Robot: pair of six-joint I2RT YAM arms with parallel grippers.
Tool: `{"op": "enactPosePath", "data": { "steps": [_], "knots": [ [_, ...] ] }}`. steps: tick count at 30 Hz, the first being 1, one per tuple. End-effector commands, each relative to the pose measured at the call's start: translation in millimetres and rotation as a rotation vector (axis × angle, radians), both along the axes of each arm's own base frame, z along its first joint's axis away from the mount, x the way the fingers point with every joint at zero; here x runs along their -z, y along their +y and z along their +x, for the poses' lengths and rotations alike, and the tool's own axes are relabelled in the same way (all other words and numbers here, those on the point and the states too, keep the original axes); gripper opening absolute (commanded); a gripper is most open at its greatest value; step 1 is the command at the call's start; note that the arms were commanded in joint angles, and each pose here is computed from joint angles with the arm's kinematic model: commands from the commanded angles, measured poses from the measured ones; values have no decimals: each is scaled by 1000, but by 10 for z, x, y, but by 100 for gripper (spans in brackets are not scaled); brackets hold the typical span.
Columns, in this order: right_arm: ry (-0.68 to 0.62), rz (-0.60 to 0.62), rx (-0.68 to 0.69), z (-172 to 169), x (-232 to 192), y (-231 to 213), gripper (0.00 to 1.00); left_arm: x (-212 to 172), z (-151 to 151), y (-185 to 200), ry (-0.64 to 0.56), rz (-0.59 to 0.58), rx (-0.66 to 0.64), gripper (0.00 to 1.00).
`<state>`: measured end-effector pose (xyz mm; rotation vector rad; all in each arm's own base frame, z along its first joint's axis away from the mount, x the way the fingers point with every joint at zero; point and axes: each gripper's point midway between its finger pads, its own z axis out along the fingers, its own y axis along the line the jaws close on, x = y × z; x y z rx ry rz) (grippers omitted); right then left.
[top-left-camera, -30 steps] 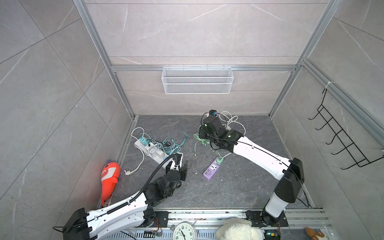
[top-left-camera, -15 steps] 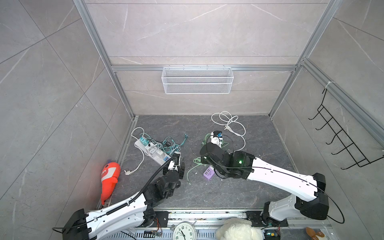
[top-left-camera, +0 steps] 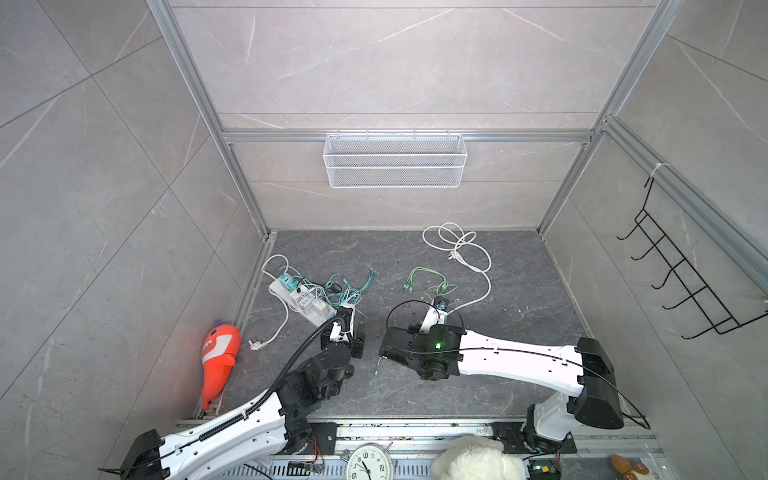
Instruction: Insert the plug
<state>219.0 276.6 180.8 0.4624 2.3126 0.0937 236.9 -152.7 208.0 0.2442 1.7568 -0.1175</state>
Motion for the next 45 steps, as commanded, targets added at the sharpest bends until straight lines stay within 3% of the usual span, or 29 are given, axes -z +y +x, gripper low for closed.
{"op": "enactPosePath", "data": {
  "steps": [1, 9, 23, 38, 45],
  "knots": [
    [-10, -50, 105, 87, 29, -310, 2, -48, 22, 1, -7, -27, -16, 56],
    [63, -30, 140, 195, 364, -448, 1, 5, 91, -187, 15, -7, 15, 56],
    [198, 6, 118, 425, 680, -314, 2, 138, 124, -323, 38, 0, 46, 56],
    [239, 28, 131, 508, 849, -329, 0, 426, 75, -1168, -4, -11, 403, 53],
    [246, 47, 137, 481, 872, -361, 0, 421, 54, -1386, -51, -87, 482, 50]
  ]
}}
